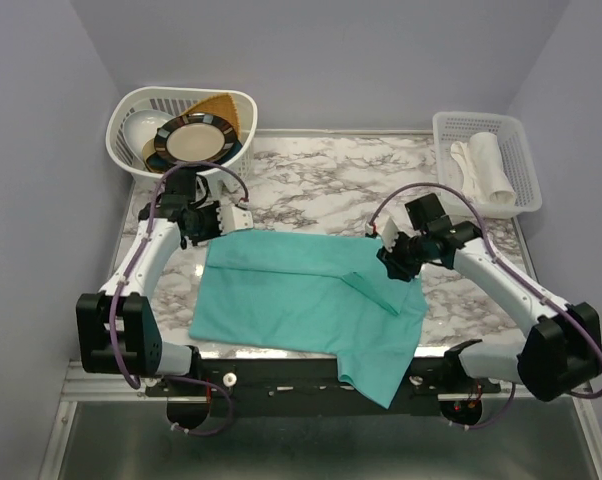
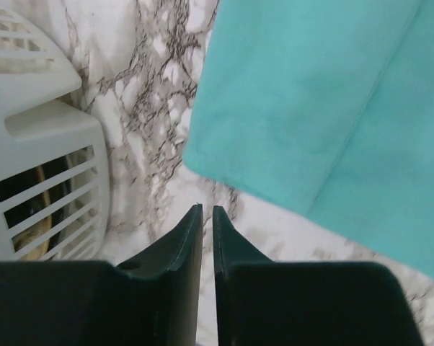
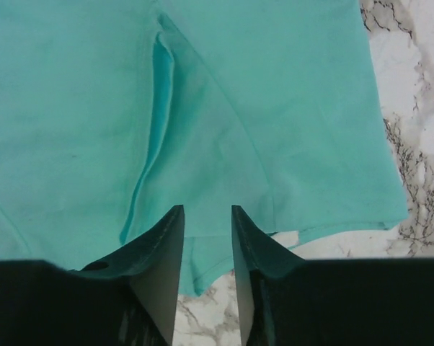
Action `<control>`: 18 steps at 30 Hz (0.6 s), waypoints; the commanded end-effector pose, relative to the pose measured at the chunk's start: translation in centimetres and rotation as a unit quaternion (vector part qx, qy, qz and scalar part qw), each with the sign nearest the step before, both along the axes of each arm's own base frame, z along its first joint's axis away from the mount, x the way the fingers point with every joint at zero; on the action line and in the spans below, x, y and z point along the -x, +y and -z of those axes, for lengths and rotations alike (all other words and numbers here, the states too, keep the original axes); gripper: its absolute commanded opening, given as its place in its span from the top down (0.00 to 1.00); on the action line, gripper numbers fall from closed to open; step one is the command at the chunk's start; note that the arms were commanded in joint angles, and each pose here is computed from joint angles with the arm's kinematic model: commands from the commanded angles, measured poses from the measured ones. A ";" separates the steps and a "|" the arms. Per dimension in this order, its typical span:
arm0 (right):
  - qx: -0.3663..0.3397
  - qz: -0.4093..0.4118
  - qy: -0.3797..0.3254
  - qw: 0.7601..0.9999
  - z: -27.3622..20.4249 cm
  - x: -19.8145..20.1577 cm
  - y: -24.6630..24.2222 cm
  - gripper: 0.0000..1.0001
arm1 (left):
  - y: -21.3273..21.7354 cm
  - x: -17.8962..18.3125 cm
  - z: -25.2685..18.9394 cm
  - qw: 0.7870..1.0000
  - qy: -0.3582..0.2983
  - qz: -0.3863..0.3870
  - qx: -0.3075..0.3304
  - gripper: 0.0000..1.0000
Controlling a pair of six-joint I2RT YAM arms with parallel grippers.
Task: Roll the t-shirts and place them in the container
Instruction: Fold the T-shirt at the center of the board.
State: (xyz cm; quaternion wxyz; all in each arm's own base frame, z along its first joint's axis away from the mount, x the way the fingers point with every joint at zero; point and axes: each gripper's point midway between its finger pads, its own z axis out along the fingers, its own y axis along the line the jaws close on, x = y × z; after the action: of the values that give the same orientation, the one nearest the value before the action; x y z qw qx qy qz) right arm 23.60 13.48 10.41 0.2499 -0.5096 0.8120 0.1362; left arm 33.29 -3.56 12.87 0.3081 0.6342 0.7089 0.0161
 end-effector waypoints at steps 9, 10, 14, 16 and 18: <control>0.136 -0.006 -0.026 0.990 3.7 -9.6 -2.5 0.98 | -5.3 -2.7 6.3 0.987 0.062 -0.123 0.078 1.00; 0.143 -0.008 -0.026 0.989 4.1 -9.9 -2.6 0.98 | -5.1 -2.8 6.9 0.987 0.065 -0.131 0.069 1.00; 0.192 -0.026 -0.025 0.981 6.1 -11.4 -3.7 0.99 | -3.8 -3.0 8.9 0.985 0.074 -0.150 0.035 1.00; 0.205 -0.039 -0.018 0.978 7.2 -12.2 -3.7 0.99 | -3.3 -3.3 9.7 0.985 0.070 -0.154 0.020 1.00; 0.216 -0.049 -0.020 0.975 7.8 -13.2 -3.8 0.99 | -2.7 -3.7 10.3 0.984 0.067 -0.164 0.004 1.00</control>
State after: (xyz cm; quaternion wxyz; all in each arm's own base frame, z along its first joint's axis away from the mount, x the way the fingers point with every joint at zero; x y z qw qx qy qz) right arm 33.98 10.66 3.50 0.1554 -0.5632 0.8116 0.0056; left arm 35.88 -8.07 3.70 0.2676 0.5239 0.8081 -0.0289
